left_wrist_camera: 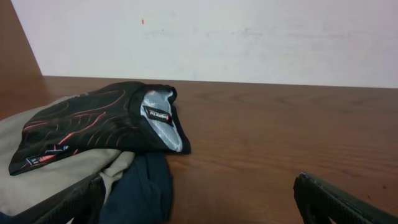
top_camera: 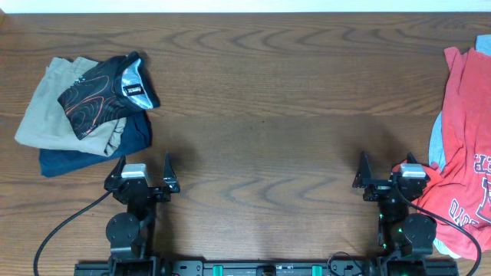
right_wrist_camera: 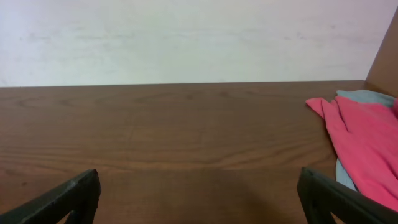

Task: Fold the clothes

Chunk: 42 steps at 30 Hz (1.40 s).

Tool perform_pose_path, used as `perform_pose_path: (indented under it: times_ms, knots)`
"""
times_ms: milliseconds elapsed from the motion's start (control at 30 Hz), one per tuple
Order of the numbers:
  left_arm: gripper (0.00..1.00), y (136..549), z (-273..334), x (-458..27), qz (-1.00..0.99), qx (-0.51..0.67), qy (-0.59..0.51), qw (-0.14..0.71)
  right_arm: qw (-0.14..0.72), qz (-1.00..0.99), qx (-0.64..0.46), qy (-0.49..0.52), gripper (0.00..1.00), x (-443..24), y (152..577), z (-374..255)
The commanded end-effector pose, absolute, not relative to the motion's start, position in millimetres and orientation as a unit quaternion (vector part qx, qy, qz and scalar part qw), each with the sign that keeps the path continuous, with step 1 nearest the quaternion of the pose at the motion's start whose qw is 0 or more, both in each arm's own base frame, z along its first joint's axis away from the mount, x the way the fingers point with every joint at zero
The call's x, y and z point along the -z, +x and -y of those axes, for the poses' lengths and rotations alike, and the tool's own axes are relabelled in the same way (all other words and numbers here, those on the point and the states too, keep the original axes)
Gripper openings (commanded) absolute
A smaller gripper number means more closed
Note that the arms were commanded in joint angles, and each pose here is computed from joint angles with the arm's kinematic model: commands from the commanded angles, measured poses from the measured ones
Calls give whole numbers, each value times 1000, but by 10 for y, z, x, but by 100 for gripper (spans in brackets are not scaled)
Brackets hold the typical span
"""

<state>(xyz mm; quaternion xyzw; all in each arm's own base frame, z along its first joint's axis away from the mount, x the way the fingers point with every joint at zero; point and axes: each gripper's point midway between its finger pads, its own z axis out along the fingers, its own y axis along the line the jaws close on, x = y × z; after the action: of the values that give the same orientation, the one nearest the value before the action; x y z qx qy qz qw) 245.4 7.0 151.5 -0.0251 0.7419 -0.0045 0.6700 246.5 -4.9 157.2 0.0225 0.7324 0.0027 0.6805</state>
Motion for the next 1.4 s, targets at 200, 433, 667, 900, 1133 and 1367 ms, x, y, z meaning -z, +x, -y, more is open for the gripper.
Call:
perform_pose_path:
  times_ms: [200,433,667,900,1133,1367]
  knots:
    - [98,2440,-73,-1429,-750,48,-76,655,669,-741,-26,53,99,-1518,2465,64]
    - [98,2435,42,-1632,-754,90,-75,646,618,-783,-6,68,99,-1488,2410,139]
    - [98,2461,190,-1789,-811,121,-59,570,550,-832,8,76,99,-1633,2416,177]
    - [98,2526,250,-1912,-870,132,-66,470,411,-905,18,106,99,-1616,2431,223]
    - [98,2545,249,-1890,-907,128,-77,393,263,-959,22,105,99,-1400,2570,207]
    - [98,2583,247,-1772,-917,127,-81,369,175,-949,99,243,99,-938,2549,654]
